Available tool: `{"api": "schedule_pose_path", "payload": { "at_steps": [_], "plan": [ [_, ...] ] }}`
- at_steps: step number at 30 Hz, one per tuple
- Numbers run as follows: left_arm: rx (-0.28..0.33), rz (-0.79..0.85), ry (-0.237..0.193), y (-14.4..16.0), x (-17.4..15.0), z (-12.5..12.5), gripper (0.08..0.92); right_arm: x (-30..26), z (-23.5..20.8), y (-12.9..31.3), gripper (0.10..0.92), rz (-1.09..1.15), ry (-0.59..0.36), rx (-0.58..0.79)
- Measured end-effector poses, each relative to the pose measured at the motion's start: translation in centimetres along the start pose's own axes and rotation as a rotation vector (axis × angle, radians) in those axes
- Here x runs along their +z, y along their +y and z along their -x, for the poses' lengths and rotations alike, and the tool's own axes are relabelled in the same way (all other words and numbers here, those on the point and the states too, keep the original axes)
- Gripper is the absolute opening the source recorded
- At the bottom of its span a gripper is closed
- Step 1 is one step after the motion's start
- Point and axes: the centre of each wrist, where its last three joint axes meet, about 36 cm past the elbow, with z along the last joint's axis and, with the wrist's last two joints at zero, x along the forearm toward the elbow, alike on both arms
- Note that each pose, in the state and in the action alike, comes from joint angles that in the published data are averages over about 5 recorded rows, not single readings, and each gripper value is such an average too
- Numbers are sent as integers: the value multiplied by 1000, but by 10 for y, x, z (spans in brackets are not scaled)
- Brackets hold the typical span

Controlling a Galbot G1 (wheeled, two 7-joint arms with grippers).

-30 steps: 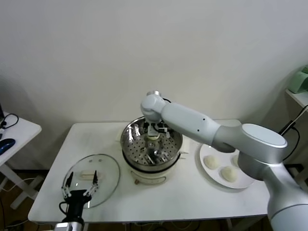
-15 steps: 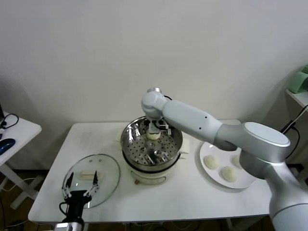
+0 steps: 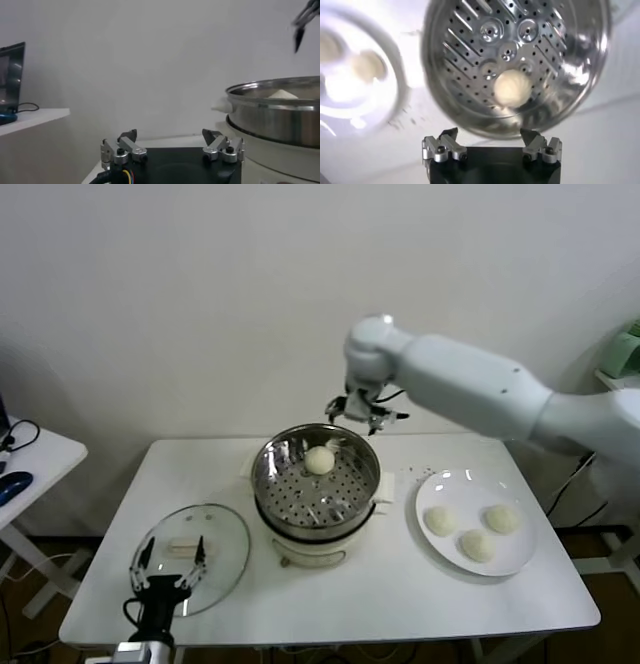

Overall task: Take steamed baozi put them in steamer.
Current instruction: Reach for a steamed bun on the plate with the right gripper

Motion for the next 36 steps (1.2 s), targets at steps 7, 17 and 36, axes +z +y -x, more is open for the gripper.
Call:
{"api": "schedule_pose_path", "payload": {
  "at_steps": [7, 17, 36],
  "plan": [
    [11, 5, 0, -1, -4, 0, 823, 65, 0, 87, 823, 398, -102, -15],
    [2, 21, -1, -2, -8, -1, 823, 101, 58, 178, 823, 694, -170, -52],
    [-11, 40, 31, 0, 1, -10, 823, 83, 187, 238, 823, 825, -202, -158]
  ]
}}
